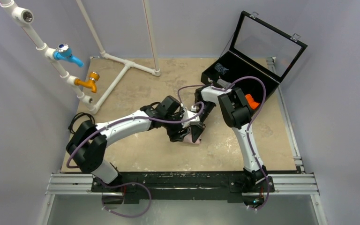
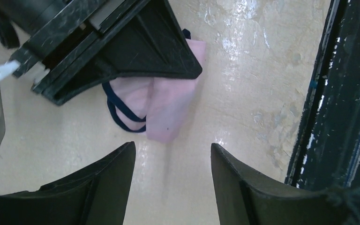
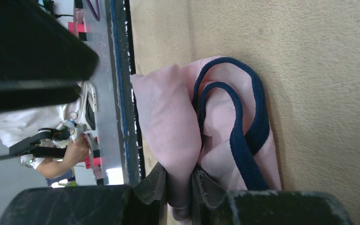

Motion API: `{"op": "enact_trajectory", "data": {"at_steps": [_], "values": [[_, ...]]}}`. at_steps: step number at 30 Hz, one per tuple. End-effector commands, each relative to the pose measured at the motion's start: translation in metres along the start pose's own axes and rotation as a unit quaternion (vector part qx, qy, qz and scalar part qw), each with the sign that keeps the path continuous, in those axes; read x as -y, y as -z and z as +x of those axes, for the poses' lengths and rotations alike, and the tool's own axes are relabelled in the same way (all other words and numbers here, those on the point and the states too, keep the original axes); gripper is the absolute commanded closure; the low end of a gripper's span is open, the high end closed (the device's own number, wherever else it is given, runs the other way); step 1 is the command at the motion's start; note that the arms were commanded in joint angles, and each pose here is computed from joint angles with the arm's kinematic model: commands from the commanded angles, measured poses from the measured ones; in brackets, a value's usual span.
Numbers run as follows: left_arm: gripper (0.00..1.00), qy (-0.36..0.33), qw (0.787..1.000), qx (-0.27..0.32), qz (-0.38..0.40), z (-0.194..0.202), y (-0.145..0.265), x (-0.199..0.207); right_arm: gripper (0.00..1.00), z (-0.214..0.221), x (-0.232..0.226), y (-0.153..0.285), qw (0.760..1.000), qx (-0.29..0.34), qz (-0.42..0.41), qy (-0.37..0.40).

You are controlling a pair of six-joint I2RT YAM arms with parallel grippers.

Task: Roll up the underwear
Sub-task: Roll the underwear to the center of the board.

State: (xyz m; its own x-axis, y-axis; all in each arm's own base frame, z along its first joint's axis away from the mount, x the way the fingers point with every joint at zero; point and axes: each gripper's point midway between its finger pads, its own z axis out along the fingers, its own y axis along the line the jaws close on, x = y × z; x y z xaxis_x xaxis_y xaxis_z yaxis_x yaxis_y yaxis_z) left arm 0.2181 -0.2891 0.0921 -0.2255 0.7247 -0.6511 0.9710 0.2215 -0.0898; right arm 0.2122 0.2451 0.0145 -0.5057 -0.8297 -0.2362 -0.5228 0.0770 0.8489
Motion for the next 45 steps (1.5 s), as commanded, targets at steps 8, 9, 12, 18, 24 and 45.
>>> {"op": "enact_trajectory", "data": {"at_steps": [8, 9, 12, 18, 24, 45], "values": [[0.42, -0.131, 0.991, -0.007, -0.038, -0.034, -0.047, 0.006, 1.0, 0.015, 0.046, -0.009, 0.996, -0.041, 0.045, 0.059], [0.42, -0.134, 0.99, -0.009, -0.039, -0.034, -0.05, 0.006, 1.0, 0.015, 0.046, -0.008, 0.996, -0.04, 0.047, 0.06], [0.42, -0.138, 0.99, -0.016, -0.036, -0.032, -0.058, 0.007, 0.99, 0.016, 0.046, -0.008, 0.996, -0.04, 0.047, 0.058], [0.46, -0.137, 0.99, -0.027, -0.035, -0.027, -0.075, 0.005, 0.99, 0.015, 0.047, -0.008, 0.996, -0.039, 0.047, 0.058], [0.62, -0.12, 0.992, -0.042, -0.016, -0.018, -0.09, 0.008, 0.98, 0.014, 0.047, -0.008, 0.996, -0.038, 0.05, 0.058], [1.0, -0.092, 0.984, -0.133, 0.076, 0.031, -0.105, 0.031, 0.59, 0.002, 0.034, 0.023, 0.991, -0.02, 0.111, 0.067]]}}
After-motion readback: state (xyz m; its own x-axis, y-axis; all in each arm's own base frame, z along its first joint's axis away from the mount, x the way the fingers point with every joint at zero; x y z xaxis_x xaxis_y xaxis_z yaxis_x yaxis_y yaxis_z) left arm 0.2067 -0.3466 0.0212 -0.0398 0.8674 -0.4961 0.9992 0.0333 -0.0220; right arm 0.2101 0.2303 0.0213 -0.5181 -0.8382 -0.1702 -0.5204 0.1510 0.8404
